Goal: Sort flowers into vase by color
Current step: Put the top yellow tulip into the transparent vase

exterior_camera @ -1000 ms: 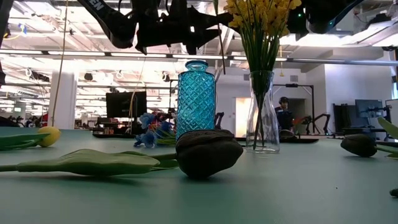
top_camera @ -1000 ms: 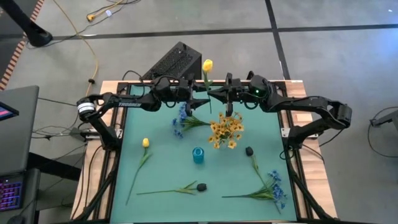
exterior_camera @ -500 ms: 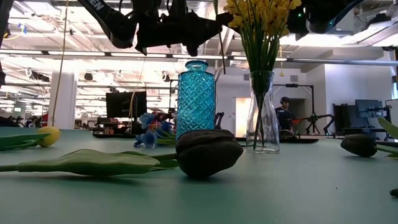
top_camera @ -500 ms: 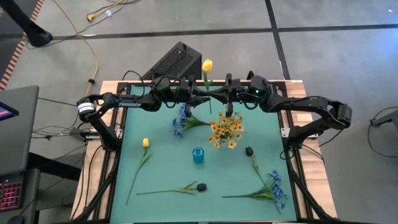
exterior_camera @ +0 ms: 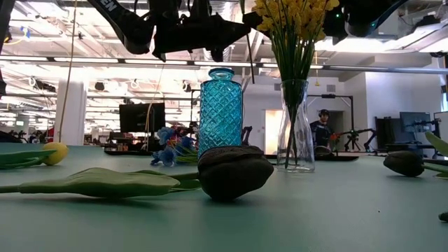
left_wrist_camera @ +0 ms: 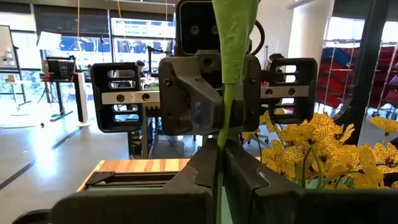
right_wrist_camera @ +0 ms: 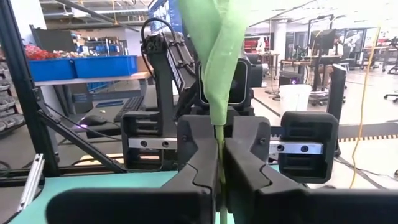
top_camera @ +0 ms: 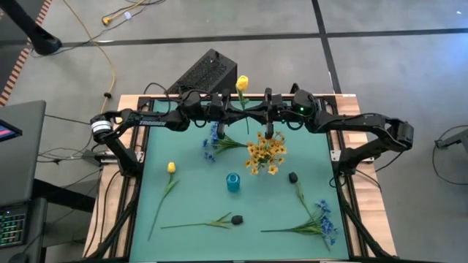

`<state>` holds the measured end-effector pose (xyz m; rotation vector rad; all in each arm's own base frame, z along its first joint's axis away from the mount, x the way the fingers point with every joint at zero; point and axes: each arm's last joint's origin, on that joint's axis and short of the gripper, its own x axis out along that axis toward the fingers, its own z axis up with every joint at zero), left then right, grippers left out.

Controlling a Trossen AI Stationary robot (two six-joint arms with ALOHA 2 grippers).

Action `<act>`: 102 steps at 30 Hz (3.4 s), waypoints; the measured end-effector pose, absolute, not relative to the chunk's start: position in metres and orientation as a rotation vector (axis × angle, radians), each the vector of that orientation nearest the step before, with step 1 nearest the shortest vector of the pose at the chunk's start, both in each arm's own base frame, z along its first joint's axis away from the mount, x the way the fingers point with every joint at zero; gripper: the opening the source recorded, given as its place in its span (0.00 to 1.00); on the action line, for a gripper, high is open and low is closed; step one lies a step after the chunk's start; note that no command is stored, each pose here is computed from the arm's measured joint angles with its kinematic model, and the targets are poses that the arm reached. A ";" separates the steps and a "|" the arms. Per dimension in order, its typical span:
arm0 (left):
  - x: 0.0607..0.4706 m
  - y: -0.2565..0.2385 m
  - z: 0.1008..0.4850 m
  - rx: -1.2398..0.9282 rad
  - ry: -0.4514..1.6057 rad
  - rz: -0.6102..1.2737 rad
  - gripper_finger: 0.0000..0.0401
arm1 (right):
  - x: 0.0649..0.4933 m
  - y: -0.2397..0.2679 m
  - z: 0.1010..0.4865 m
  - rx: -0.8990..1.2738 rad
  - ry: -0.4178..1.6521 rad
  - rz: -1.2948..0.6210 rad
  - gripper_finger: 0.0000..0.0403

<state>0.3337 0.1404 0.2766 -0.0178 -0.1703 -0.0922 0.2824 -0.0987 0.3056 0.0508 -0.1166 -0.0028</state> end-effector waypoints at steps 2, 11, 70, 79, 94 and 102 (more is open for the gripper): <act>0.334 0.140 0.277 -0.022 -0.170 -0.091 0.00 | 0.282 -0.099 0.306 0.060 -0.117 -0.002 0.16; 0.333 0.141 0.277 -0.022 -0.171 -0.082 0.00 | 0.282 -0.100 0.306 0.063 -0.116 -0.001 0.36; 0.327 0.059 0.237 -0.107 -0.467 -0.139 0.00 | 0.219 -0.095 0.326 0.101 0.108 -0.091 0.63; 0.346 0.049 0.231 -0.108 -0.446 -0.182 0.00 | 0.219 -0.095 0.327 0.101 0.104 -0.091 0.63; 0.350 0.045 0.225 -0.034 -0.378 -0.118 0.00 | 0.219 -0.095 0.327 0.106 0.103 -0.090 0.63; 0.351 0.043 0.225 0.002 -0.390 -0.108 0.00 | 0.219 -0.095 0.327 0.107 0.104 -0.091 0.63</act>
